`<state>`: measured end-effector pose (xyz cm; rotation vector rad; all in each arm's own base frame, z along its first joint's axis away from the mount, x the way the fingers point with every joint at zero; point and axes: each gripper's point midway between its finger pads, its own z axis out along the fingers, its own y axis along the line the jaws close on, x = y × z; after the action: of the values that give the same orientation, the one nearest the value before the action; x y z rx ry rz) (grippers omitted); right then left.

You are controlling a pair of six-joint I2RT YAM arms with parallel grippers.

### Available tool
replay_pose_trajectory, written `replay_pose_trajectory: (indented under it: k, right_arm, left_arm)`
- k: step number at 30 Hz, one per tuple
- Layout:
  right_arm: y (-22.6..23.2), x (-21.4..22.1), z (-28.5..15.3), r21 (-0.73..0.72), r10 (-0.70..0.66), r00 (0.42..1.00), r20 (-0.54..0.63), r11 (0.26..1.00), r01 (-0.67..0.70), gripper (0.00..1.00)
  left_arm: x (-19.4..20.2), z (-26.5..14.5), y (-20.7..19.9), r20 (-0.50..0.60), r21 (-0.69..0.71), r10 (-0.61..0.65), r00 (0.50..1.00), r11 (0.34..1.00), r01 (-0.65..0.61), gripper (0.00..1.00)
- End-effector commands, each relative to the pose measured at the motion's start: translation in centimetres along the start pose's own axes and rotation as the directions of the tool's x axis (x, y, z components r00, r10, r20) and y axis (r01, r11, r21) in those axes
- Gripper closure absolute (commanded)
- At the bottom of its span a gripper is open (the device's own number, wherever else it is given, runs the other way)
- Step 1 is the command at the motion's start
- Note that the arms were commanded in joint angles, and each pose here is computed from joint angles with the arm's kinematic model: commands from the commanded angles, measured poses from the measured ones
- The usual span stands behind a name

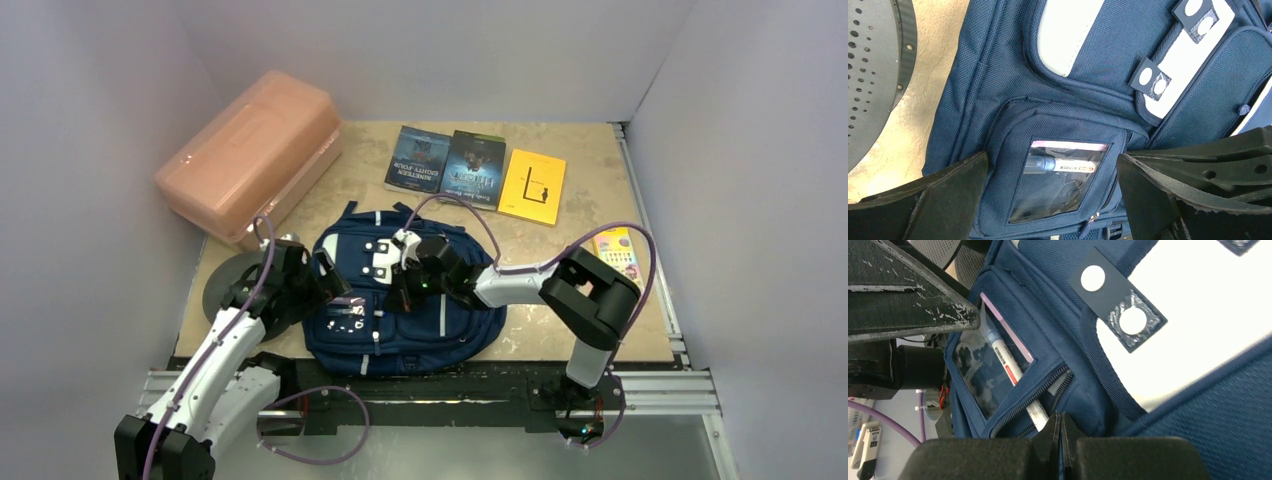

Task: Pack the student bag
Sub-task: Place the stationery in the student bag.

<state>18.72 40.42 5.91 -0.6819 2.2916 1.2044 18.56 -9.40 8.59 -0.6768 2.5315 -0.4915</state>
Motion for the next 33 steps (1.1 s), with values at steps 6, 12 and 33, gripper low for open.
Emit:
replay_pose_trajectory:
  k: [6, 12, 33]
  right_arm:
    - [6.9, 0.1, 1.0, -0.227, 0.033, 0.999, -0.012, 0.973, -0.035, 1.0]
    - [9.4, -0.1, 0.4, -0.35, 0.115, 0.993, -0.008, 0.93, -0.11, 1.0]
    - [4.6, -0.6, -0.8, -0.141, -0.419, 0.908, 0.018, 0.898, 0.417, 0.59]
  left_arm:
    - [0.6, 0.2, -1.0, -0.03, 0.055, -0.029, 0.999, 0.998, 0.031, 0.0]
    - [0.6, 0.3, -1.1, -0.033, 0.063, -0.033, 0.999, 0.997, 0.035, 0.0]
    - [-0.1, -1.2, -1.1, -0.001, 0.049, 0.007, 1.0, 0.999, -0.007, 0.0]
